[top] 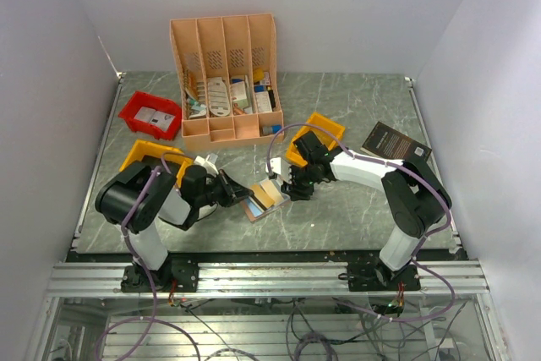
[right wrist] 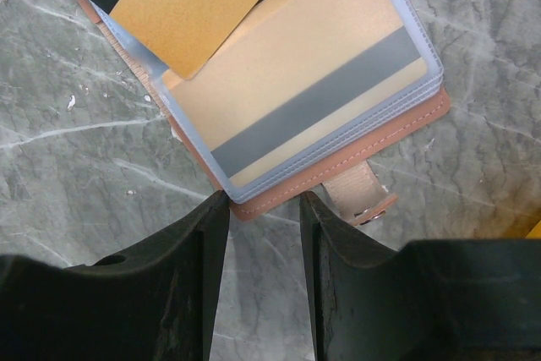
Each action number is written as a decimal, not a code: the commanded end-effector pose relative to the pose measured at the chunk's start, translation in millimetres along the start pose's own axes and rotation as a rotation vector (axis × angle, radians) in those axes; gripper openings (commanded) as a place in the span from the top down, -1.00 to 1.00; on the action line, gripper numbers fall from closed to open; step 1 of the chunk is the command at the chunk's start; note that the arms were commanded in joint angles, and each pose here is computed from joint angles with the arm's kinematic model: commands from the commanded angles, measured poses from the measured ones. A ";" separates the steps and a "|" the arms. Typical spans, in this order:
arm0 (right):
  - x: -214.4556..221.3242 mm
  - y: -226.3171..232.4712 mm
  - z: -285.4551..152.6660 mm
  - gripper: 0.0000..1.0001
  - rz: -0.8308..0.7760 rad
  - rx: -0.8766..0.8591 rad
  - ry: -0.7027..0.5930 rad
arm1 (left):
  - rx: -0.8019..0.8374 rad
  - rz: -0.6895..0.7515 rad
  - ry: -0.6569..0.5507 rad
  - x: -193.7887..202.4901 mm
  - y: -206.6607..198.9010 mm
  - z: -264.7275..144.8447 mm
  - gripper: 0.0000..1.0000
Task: Put the credit cards into the card holder
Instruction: Adjust the card holder at the center of the board.
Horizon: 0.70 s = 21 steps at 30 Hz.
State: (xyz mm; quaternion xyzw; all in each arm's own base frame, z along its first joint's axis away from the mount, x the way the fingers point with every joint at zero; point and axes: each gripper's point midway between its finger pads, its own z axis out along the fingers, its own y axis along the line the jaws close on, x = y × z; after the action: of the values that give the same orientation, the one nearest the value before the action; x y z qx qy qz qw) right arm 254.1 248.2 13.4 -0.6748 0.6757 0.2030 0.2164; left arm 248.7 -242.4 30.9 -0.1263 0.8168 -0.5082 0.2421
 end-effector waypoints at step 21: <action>10.0 3.2 10.7 0.22 0.004 -0.015 0.045 | 0.033 -0.001 0.004 2.7 5.7 14.8 0.86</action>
State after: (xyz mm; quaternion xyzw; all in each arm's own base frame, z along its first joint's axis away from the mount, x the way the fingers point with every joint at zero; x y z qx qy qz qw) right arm 254.2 249.6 13.2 -0.6764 0.6749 0.2016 0.2153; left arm 251.9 -249.0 20.6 -0.1332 0.8106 -0.5201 0.2338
